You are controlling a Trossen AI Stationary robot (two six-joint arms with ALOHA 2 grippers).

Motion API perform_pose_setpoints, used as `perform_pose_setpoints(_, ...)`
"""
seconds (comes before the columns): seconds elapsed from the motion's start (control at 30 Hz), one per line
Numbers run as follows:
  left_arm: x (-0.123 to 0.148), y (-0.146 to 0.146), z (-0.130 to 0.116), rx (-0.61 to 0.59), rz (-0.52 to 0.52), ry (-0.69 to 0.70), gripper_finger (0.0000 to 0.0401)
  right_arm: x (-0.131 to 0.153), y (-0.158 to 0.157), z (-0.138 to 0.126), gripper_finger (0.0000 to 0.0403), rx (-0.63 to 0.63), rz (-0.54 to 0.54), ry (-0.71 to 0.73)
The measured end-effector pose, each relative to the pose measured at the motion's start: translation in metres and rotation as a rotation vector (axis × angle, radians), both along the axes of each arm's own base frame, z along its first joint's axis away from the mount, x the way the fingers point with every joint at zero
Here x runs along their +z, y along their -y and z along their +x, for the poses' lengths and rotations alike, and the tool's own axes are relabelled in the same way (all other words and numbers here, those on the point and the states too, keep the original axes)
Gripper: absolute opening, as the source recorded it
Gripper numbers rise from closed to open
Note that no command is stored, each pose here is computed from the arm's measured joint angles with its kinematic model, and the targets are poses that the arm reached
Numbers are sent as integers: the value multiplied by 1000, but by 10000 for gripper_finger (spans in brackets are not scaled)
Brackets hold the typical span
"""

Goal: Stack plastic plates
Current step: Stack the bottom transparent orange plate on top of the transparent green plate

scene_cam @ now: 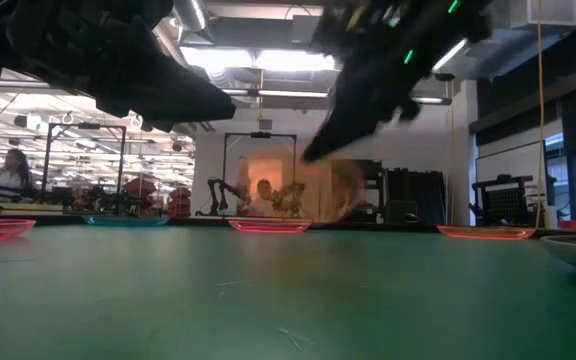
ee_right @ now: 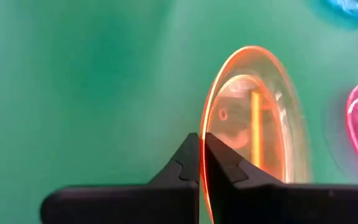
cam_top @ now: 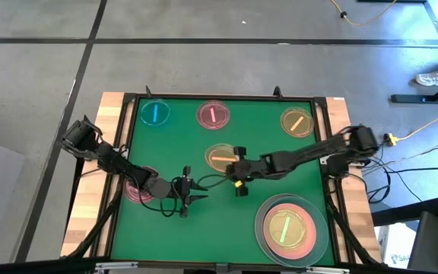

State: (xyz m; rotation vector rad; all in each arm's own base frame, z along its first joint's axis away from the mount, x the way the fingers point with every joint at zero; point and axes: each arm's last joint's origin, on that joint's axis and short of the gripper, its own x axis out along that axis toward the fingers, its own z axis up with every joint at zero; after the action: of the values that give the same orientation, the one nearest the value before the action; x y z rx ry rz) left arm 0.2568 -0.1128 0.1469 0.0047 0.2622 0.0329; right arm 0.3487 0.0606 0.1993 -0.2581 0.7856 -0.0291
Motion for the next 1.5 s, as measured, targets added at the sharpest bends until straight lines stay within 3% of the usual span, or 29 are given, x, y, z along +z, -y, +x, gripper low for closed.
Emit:
perform_pose_setpoints(0.4, 1, 0, 0, 0, -6, 7, 92, 76, -44, -83, 1, 15, 205, -15)
perform_pose_setpoints(0.7, 1, 0, 0, 0, -6, 8, 92, 107, -75, -140, 1, 13, 587, -79)
perform_pose_setpoints(1.0, 1, 0, 0, 1, -6, 7, 92, 108, -117, -180, 1, -107, 869, -263)
perform_pose_setpoints(1.23, 1, 0, 0, 6, -24, 8, 92, 88, -142, -202, 1, -227, 775, -304)
perform_pose_setpoints(1.5, 1, 0, 1, 8, -24, 8, 92, 65, -151, -185, 5, -280, 711, -339)
